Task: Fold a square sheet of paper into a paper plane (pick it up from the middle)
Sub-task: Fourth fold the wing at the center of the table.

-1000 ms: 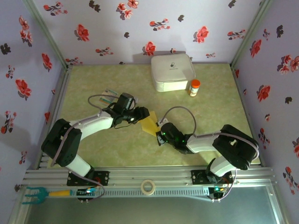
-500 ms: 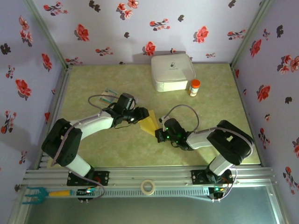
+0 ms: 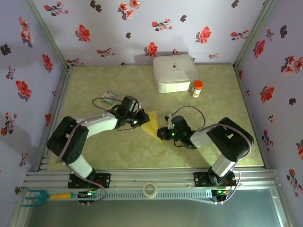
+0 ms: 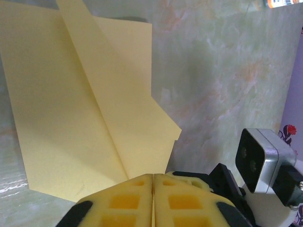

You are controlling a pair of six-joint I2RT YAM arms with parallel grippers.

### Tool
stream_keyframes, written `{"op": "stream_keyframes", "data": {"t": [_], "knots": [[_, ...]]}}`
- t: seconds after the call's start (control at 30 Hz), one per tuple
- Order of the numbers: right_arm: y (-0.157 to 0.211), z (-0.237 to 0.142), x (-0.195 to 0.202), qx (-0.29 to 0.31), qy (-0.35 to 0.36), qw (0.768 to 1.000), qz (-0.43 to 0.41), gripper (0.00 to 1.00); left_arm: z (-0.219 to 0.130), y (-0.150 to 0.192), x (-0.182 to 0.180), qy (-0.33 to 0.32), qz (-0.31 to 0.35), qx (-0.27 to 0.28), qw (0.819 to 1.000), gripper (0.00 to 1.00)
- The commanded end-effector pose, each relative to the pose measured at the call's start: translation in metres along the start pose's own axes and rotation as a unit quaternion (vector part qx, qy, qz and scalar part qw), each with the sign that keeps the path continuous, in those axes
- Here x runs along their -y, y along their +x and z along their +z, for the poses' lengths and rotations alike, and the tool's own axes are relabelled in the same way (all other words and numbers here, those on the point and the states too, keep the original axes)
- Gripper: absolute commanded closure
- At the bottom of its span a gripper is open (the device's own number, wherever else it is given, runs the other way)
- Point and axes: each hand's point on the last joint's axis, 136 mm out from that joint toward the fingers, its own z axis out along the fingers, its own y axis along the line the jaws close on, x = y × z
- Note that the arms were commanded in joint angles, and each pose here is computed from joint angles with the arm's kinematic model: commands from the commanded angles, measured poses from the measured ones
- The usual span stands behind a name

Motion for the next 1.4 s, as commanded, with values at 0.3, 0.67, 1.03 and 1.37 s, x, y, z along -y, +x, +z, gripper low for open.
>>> {"op": "stream_keyframes", "data": {"t": [0.3, 0.67, 1.03, 1.37], "knots": [[0.008, 0.003, 0.006, -0.018, -0.009, 0.998, 0.055, 0.97, 0.011, 0.004, 0.006, 0.020, 0.000, -0.021, 1.000, 0.96], [0.010, 0.000, 0.011, -0.026, -0.005, 0.997, 0.069, 0.96, 0.010, 0.004, 0.008, 0.023, 0.002, -0.019, 1.000, 0.97], [0.012, -0.009, 0.013, -0.036, -0.004, 0.998, 0.060, 0.96, 0.007, 0.003, 0.010, 0.035, 0.004, -0.011, 0.999, 0.97], [0.015, -0.009, 0.016, -0.040, -0.001, 0.997, 0.063, 0.96, 0.009, 0.001, 0.011, 0.038, 0.006, -0.008, 0.999, 0.97]]}}
